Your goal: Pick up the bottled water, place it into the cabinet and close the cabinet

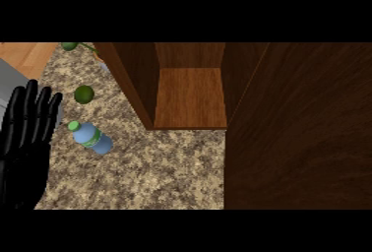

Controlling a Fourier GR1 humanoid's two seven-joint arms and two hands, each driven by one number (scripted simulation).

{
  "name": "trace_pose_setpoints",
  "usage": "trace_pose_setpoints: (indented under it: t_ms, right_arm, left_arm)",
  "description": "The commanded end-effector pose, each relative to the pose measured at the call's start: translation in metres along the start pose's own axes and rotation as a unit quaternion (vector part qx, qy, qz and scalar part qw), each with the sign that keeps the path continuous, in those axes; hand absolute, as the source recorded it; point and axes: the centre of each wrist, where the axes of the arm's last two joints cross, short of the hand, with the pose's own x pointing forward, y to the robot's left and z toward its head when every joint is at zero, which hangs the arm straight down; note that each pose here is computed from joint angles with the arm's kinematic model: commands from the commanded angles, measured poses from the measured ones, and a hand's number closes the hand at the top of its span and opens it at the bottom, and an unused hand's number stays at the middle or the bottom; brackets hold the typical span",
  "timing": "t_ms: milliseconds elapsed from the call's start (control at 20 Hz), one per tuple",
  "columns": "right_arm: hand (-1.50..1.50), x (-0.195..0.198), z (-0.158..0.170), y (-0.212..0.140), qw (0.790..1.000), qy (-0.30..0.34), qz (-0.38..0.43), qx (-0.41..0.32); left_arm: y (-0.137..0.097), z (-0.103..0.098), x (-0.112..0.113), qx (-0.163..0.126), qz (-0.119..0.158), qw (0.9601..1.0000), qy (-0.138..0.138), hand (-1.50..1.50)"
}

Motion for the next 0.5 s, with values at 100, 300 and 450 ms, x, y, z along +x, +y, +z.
trace_pose_setpoints:
  t_ms: [100,300,450]
  right_arm:
    - [-1.5,0.006,0.02,-0.011,0.999,0.029,0.023,0.012]
    - [-1.5,0.01,0.036,0.008,0.991,0.085,-0.074,0.071]
    - [-1.5,0.026,0.062,0.001,0.986,0.108,-0.095,0.083]
  left_arm:
    - [0.008,-0.009,-0.011,0.086,-0.06,0.9944,-0.014,-1.5]
    - [0.009,-0.004,-0.006,0.225,0.019,0.9728,0.05,-1.5]
    - [0.005,0.003,0.012,0.245,0.035,0.9673,0.057,-1.5]
